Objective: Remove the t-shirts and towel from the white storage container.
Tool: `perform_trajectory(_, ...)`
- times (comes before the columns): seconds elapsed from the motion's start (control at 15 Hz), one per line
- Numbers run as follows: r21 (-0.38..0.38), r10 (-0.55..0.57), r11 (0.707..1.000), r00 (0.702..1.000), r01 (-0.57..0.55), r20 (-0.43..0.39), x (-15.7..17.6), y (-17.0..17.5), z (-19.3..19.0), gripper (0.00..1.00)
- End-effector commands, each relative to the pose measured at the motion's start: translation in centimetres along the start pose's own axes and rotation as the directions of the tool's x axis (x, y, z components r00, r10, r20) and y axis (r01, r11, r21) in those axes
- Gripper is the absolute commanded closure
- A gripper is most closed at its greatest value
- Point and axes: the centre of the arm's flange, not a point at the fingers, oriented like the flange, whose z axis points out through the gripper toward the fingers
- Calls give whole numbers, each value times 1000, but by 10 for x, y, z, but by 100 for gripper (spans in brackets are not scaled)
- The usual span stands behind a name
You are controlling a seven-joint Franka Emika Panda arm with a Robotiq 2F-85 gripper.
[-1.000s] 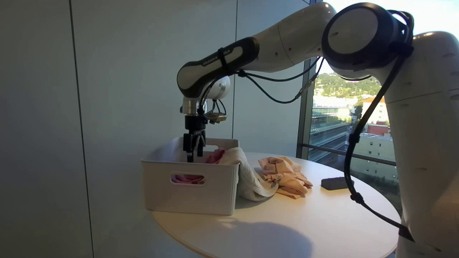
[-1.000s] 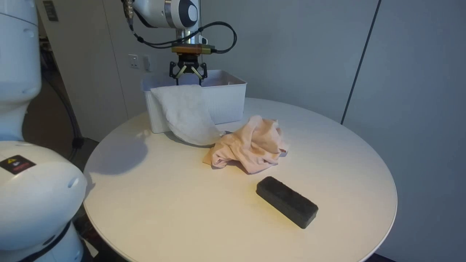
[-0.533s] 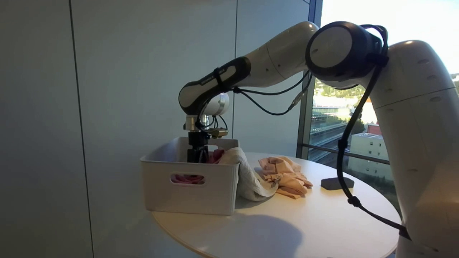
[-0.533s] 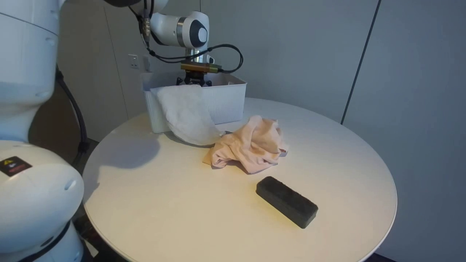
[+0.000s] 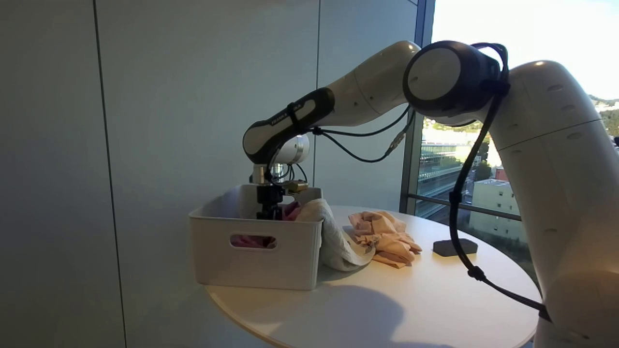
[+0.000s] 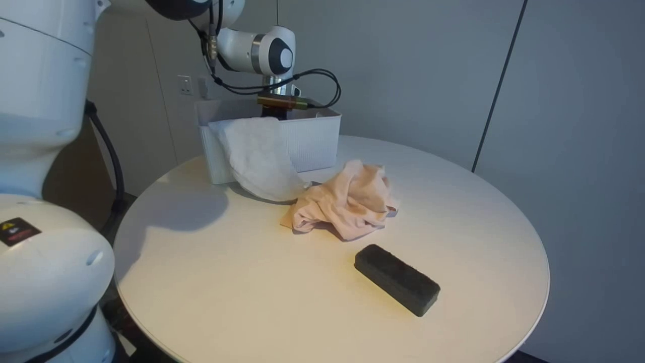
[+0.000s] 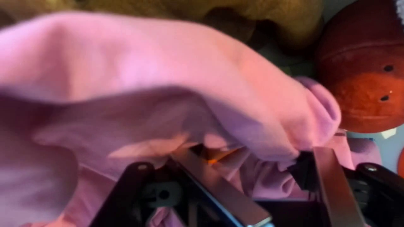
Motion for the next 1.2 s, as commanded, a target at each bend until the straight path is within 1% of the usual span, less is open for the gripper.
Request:
perform_trajectory(0.0,17,3,1000,999,-2,-36,1,7,-8,62)
perform_trajectory(0.13,5,7,1000,999,-7,-44,-1,8,-14,73)
perform_trajectory(0.33,-31,28,999,998,-30,-61,-2,3,-34,95)
perform_trajectory(0.4,-44,31,998,997,-35,-71,-2,0,-43,99)
perform_trajectory(0.47,-53,39,998,996,-43,-83,-3,-4,-54,100)
perform_trajectory(0.53,-68,47,996,994,-54,-104,-5,-9,-67,98)
perform_trajectory(0.6,-89,57,994,990,-68,-125,-8,-15,-83,96)
perform_trajectory(0.8,-156,64,983,977,-97,-205,-20,-38,-139,96)
perform_trajectory(0.87,-187,71,975,970,-117,-231,-25,-45,-157,96)
perform_trajectory(0.93,-222,72,966,963,-132,-258,-32,-54,-175,96)
perform_trajectory(1.13,-349,89,915,944,-203,-317,-58,-77,-227,96)
